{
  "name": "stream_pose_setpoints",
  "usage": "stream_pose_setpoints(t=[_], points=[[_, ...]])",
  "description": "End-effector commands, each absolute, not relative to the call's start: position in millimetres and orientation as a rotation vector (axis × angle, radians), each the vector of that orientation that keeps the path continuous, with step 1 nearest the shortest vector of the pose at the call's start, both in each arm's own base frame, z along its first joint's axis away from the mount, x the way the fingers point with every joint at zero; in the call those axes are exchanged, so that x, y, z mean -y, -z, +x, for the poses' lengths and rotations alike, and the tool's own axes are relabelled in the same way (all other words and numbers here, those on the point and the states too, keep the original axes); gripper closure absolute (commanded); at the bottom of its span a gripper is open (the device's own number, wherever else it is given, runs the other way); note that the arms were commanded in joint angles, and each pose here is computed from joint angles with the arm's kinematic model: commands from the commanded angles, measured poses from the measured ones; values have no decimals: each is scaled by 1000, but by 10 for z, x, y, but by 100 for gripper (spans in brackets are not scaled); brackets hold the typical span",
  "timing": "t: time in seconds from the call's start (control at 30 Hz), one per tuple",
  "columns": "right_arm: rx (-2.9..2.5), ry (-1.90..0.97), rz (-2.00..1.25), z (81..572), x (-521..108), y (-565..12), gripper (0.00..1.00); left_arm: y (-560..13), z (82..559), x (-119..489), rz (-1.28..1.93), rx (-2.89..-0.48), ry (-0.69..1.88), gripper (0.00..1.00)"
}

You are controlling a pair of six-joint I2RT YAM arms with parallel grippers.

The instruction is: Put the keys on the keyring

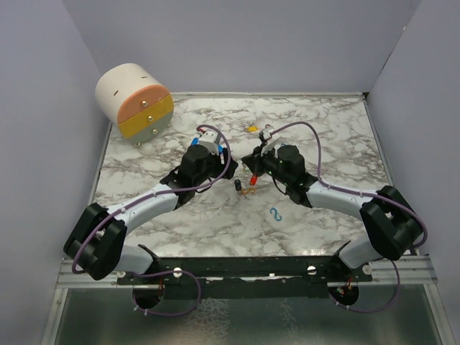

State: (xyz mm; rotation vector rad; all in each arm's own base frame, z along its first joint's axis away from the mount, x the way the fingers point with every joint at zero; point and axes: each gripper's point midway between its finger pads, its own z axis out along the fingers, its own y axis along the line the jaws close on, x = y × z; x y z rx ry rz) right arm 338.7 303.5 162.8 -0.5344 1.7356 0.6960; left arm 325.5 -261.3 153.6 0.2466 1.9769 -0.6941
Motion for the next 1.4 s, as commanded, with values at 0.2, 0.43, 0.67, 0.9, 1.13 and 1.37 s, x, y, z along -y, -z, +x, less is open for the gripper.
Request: stream_pose_setpoints(t=[0.2, 0.43, 0.67, 0.9, 1.13, 1.37], points=[[-1828, -493, -198, 3881, -2194, -1544, 99, -1703, 3377, 2135, 14, -1935, 483, 14], [-1873, -353, 86, 4243, -1364, -1351, 99, -1695, 3405, 2139, -3, -1926, 486, 11], [-1913, -276, 187, 4521, -1030, -1197, 99, -1626, 3456, 2200, 7, -1941, 491, 10], [-1913, -199, 305, 4666, -745, -1141, 99, -1603, 3460, 2227, 10, -1946, 498, 10], [-1866, -158, 352, 4876, -578, -1262, 99, -1587, 3462, 2245, 15, -1952, 504, 10], [-1879, -155, 367, 4977, -568, -1236, 67, -1626, 3451, 2231, 14, -1942, 506, 10]])
